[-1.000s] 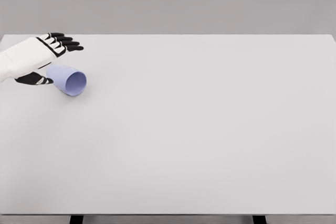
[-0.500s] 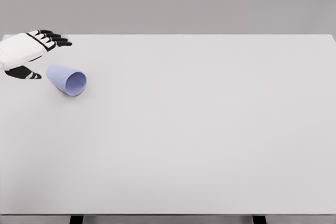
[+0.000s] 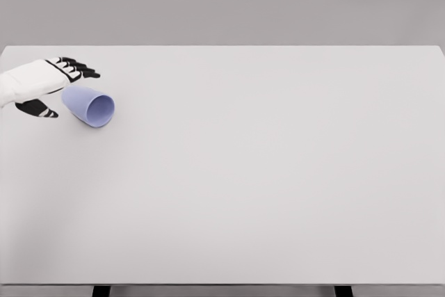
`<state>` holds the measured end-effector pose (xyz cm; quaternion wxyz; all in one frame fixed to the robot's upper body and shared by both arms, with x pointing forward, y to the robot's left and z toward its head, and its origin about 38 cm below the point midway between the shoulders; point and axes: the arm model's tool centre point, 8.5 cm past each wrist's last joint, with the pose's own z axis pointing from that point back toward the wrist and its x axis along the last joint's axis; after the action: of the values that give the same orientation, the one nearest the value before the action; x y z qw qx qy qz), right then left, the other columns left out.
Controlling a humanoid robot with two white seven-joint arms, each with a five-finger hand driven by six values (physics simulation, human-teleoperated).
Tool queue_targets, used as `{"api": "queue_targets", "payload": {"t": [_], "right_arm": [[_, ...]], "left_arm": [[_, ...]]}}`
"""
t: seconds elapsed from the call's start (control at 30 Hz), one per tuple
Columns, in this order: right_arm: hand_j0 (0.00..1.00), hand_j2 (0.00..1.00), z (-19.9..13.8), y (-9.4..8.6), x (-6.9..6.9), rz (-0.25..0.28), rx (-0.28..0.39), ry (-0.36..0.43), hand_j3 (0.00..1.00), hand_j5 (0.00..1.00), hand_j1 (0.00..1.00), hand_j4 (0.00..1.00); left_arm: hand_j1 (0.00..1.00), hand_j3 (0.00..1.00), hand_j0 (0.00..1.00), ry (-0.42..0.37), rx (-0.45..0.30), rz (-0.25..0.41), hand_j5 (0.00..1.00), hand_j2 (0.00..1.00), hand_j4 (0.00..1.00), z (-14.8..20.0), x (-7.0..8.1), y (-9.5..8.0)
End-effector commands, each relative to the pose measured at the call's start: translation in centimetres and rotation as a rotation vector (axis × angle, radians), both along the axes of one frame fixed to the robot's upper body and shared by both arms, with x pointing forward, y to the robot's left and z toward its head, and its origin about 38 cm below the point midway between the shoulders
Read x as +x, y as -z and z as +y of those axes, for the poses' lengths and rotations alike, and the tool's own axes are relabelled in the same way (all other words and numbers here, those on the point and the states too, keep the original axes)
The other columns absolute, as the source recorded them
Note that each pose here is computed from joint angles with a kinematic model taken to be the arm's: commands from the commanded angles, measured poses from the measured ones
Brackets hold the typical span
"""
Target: Flip the cup with left arm and place it on the table
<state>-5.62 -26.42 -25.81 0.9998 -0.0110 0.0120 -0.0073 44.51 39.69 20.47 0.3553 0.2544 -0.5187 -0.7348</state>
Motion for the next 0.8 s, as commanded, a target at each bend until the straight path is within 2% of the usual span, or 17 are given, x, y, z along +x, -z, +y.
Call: {"api": "queue_targets", "payload": {"t": [0.0,0.27,0.4,0.77], "right_arm": [[1.0,1.0,0.0,0.0,0.0,0.001,0.0,0.0,1.0,1.0,1.0,1.0],[1.0,1.0,0.0,0.0,0.0,0.001,0.0,0.0,1.0,1.0,1.0,1.0],[1.0,1.0,0.0,0.0,0.0,-0.001,0.0,0.0,1.0,1.0,1.0,1.0],[1.0,1.0,0.0,0.0,0.0,-0.001,0.0,0.0,1.0,1.0,1.0,1.0]], "left_arm": [[1.0,1.0,1.0,0.001,0.0,0.011,1.0,1.0,1.0,-0.1,0.0,0.4],[1.0,1.0,1.0,0.0,-0.003,0.036,1.0,1.0,1.0,-0.7,0.7,1.4],[1.0,1.0,1.0,-0.004,-0.006,0.041,1.0,1.0,1.0,-1.2,1.5,1.7],[1.0,1.0,1.0,-0.018,-0.008,0.066,1.0,1.0,1.0,-1.1,1.7,2.8]]}}
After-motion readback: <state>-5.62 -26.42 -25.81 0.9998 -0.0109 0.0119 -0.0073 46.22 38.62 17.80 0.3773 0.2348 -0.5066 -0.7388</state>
